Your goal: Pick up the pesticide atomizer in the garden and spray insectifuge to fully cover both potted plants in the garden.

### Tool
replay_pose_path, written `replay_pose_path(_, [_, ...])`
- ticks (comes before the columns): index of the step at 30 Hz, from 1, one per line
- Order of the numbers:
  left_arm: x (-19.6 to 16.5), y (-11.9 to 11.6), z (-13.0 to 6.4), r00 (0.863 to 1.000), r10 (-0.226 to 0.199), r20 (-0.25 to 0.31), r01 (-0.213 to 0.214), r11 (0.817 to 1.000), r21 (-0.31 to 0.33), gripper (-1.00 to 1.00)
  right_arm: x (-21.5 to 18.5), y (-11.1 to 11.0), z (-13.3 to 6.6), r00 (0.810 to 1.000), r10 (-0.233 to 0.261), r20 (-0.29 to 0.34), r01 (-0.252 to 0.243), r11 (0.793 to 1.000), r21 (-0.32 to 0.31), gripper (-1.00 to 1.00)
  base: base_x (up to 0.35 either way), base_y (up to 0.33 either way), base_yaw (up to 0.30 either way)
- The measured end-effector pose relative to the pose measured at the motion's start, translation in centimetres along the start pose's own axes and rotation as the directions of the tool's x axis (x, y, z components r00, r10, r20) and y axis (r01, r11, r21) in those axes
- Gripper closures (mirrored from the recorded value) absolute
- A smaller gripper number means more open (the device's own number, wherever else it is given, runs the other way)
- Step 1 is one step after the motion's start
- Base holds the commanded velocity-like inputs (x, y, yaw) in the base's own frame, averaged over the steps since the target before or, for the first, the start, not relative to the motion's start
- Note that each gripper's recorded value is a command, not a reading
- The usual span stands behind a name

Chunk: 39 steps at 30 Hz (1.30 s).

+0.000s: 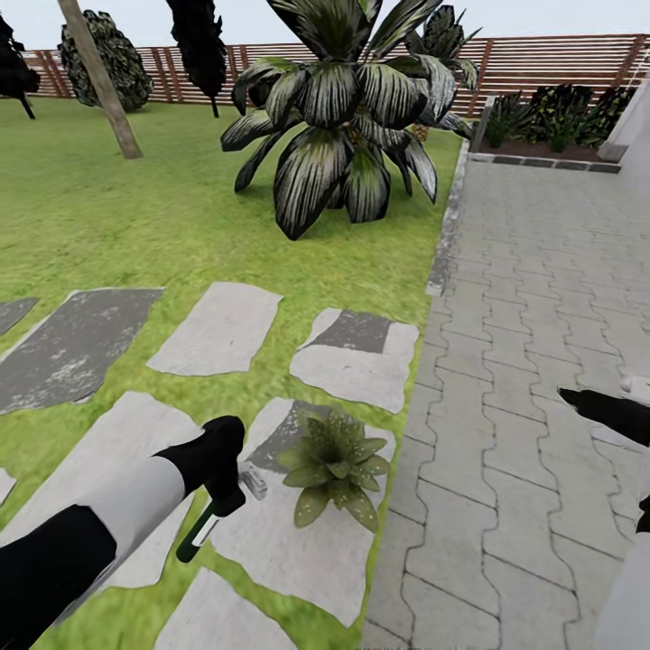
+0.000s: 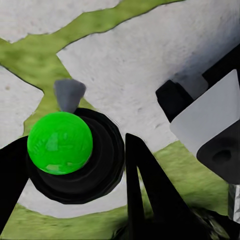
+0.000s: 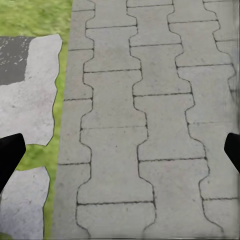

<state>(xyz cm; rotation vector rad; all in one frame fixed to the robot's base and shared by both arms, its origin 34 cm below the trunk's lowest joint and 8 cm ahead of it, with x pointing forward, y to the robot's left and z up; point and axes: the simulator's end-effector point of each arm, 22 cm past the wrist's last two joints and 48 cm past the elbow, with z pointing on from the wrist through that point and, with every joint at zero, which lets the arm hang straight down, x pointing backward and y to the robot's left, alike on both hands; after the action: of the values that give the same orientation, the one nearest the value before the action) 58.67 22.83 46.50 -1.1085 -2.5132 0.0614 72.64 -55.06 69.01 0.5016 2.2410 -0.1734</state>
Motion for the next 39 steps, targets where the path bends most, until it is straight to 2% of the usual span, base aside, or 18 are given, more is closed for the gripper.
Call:
replay_pose_path(15, [-0.11, -0.06, -0.05, 1.0, 0.002, 0.001, -0.002, 1.0, 0.0, 1.0, -0.03, -0.03, -0.01, 1.0, 0.0, 0.0, 0.0, 1.0, 0.0, -1.0, 0.0, 0.233, -0.266])
replay_pose_path(23, [-0.09, -0.06, -0.03, 1.0, 0.002, 0.001, -0.002, 1.0, 0.0, 1.0, -0.05, -0.05, -0.02, 1.0, 0.0, 0.001, 0.0, 1.0, 0.001, -1.0, 0.0, 0.071, -0.04])
replay_pose_path(30, [-0.14, -0.04, -0.08, 1.0, 0.002, 0.002, -0.002, 1.0, -0.001, 1.0, -0.04, -0.02, -0.02, 1.0, 0.0, 0.0, 0.0, 1.0, 0.0, -1.0, 0.0, 0.015, -0.225])
replay_pose_path(39, [-0.03, 0.0, -0.02, 1.0, 0.001, 0.001, -0.001, 1.0, -0.001, 1.0, -0.04, -0.06, -0.01, 1.0, 0.0, 0.001, 0.0, 1.0, 0.001, -1.0, 0.0, 0.248, -0.086])
